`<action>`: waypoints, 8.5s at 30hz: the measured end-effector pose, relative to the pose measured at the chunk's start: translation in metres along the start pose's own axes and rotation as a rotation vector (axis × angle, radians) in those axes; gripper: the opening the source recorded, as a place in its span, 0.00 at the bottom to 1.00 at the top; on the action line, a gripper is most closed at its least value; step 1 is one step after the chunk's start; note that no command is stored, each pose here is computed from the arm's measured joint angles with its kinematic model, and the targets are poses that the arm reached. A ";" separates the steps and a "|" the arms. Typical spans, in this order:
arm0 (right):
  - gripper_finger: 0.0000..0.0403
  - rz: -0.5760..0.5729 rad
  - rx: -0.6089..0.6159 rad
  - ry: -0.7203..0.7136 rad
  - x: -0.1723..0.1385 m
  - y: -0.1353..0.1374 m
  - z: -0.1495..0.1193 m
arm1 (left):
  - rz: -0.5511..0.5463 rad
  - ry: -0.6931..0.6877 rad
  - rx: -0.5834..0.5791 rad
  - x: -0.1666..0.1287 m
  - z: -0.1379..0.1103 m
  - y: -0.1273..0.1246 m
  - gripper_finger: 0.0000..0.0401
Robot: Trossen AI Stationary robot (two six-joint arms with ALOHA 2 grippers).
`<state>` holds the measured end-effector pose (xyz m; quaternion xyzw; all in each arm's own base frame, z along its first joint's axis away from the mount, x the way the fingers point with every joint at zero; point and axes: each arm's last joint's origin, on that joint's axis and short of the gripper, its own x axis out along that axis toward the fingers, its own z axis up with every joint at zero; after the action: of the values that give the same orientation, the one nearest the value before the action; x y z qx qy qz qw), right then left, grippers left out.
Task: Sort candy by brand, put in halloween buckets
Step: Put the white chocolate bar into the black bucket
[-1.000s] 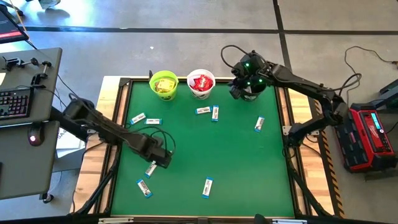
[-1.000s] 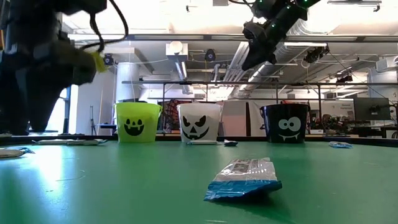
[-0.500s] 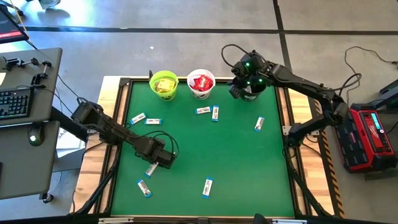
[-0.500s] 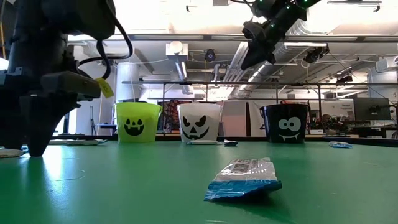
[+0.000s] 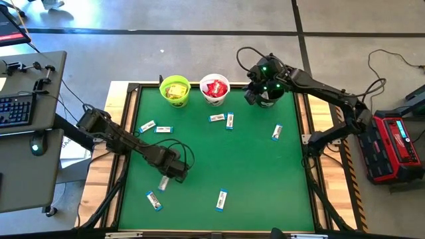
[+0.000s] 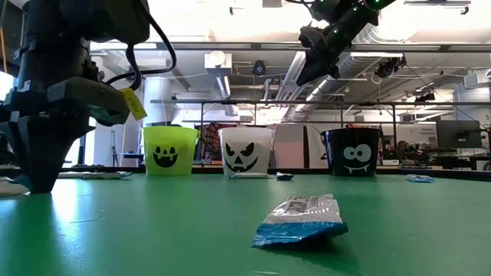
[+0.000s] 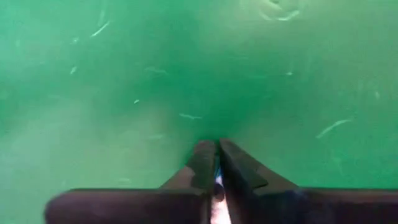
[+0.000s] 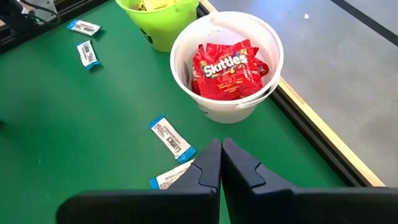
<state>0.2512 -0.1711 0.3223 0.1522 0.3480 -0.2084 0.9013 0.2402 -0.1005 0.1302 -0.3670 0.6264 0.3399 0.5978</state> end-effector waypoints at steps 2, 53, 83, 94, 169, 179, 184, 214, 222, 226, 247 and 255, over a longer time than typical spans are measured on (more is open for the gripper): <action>0.00 0.000 -0.001 -0.005 0.000 0.000 0.000 | -0.009 0.000 0.017 -0.001 0.001 0.000 0.01; 0.00 0.049 -0.127 0.003 0.003 0.020 -0.001 | -0.202 0.219 -0.016 -0.025 -0.006 0.014 0.47; 0.00 0.049 -0.126 0.003 0.003 0.020 -0.001 | -0.053 0.094 -0.391 0.002 0.006 0.012 0.49; 0.00 0.049 -0.127 -0.003 0.003 0.020 0.000 | -0.062 0.088 -0.302 0.003 0.005 0.012 0.31; 0.43 0.454 -0.066 -0.001 0.093 0.248 -0.065 | -0.446 -0.224 0.538 -0.047 0.055 0.078 0.31; 0.43 0.461 -0.063 -0.014 0.092 0.249 -0.064 | -0.518 -0.228 0.455 -0.025 0.070 0.085 0.35; 0.43 0.461 -0.063 -0.015 0.092 0.249 -0.064 | -0.458 -0.170 0.443 -0.008 0.077 0.085 0.35; 0.30 0.455 -0.052 0.004 0.092 0.248 -0.065 | -0.486 -0.252 0.511 0.005 0.093 0.076 0.00; 0.35 0.387 0.043 0.081 0.104 0.251 -0.078 | -0.486 -0.385 0.493 -0.015 0.092 0.079 0.00; 0.45 0.338 0.044 0.076 0.127 0.254 -0.089 | -0.467 -0.412 0.508 -0.016 0.092 0.079 0.00; 0.56 0.372 -0.286 0.032 0.193 0.182 -0.070 | -0.343 -0.668 0.625 -0.023 0.088 0.066 0.00; 0.56 0.371 -0.357 -0.007 0.209 0.169 -0.066 | -0.336 -0.706 0.667 -0.024 0.089 0.064 0.00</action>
<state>0.4358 -0.0533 0.1533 0.0514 0.3424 0.0249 0.9378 0.2295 0.0102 0.1489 -0.1147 0.3933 0.1242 0.9037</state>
